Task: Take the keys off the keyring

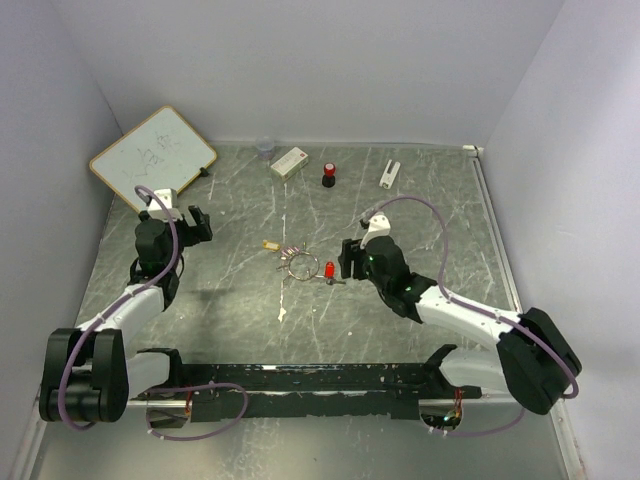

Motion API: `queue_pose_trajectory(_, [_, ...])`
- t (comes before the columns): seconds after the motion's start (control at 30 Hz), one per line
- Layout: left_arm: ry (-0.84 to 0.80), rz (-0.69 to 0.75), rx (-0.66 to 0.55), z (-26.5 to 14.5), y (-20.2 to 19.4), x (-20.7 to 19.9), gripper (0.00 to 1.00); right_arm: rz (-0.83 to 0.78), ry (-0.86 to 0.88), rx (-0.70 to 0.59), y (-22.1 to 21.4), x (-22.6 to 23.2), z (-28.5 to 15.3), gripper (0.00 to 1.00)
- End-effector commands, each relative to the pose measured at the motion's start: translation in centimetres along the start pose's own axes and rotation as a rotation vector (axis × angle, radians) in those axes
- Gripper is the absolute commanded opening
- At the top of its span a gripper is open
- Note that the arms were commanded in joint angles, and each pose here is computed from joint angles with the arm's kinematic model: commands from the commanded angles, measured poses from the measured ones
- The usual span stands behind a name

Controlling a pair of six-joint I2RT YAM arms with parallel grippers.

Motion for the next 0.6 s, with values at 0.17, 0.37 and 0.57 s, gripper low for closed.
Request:
queue_pose_trajectory(0.17, [-0.217,0.069,0.042,-1.5,-0.9,-3.8,0.99,0.024,0.060,0.064,-1.2,1.9,2.4,0.40])
queue_pose_trajectory(0.37, [-0.294,0.069,0.085,-1.2,-1.7,-4.7,0.99,0.044,0.092,0.072,-1.6,2.6,3.0,0.43])
queue_pose_trajectory(0.57, [-0.307,0.071,0.096,-1.2,-1.9,-5.0,0.99,0.048,0.102,0.100,-2.2,2.9,3.7,0.43])
Point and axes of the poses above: each gripper's point midway between its finger pads, its own z axis out along the fingers, its own x axis along the line the jaws close on, y = z × x, the point moved 5 cm from there along -z, back along the fingers, and after that the axes turned 1 degree about -z, right-handed, at the moved point
